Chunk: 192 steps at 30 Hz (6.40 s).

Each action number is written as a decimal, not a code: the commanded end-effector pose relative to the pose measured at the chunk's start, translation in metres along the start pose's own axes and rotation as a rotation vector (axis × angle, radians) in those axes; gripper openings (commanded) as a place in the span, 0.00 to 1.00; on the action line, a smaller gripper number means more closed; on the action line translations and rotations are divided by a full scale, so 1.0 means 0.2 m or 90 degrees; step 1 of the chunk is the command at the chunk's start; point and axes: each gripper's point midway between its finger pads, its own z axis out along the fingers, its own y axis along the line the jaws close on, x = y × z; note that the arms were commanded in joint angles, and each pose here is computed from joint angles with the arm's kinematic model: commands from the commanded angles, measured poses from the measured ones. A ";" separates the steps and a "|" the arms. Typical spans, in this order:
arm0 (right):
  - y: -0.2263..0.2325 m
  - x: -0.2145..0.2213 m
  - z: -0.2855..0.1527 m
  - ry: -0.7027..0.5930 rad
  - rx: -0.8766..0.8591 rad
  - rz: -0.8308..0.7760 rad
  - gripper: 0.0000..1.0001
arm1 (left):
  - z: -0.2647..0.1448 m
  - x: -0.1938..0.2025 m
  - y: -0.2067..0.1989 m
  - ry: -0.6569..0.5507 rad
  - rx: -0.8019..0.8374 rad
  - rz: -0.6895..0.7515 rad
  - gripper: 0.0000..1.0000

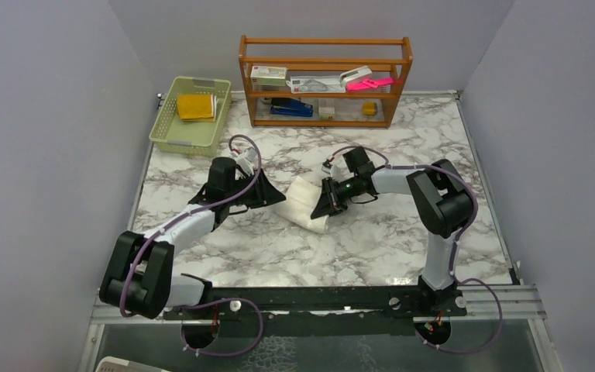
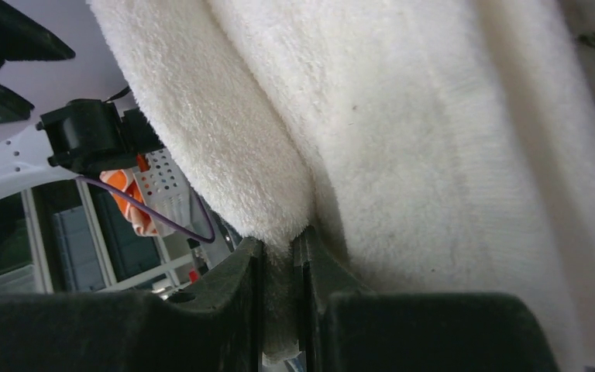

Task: Roll the towels
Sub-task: Roll the towel at the center of the board.

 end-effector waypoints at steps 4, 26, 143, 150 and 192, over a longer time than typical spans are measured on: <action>-0.08 0.04 0.02 0.009 0.007 0.062 0.01 | 0.12 0.03 -0.06 0.017 0.056 0.003 0.35; -0.28 0.12 0.07 0.027 0.100 0.061 0.01 | 0.24 0.16 -0.07 0.043 0.084 -0.028 0.34; -0.19 0.06 -0.16 -0.100 -0.074 0.076 0.01 | 0.40 -0.06 -0.28 0.010 0.159 -0.021 0.48; -0.21 0.06 -0.17 -0.103 -0.043 0.062 0.01 | 0.54 0.02 -0.24 0.033 0.195 -0.067 0.45; -0.01 0.03 -0.21 -0.176 0.574 -0.644 0.76 | 0.79 0.34 0.15 0.112 -0.037 0.034 0.38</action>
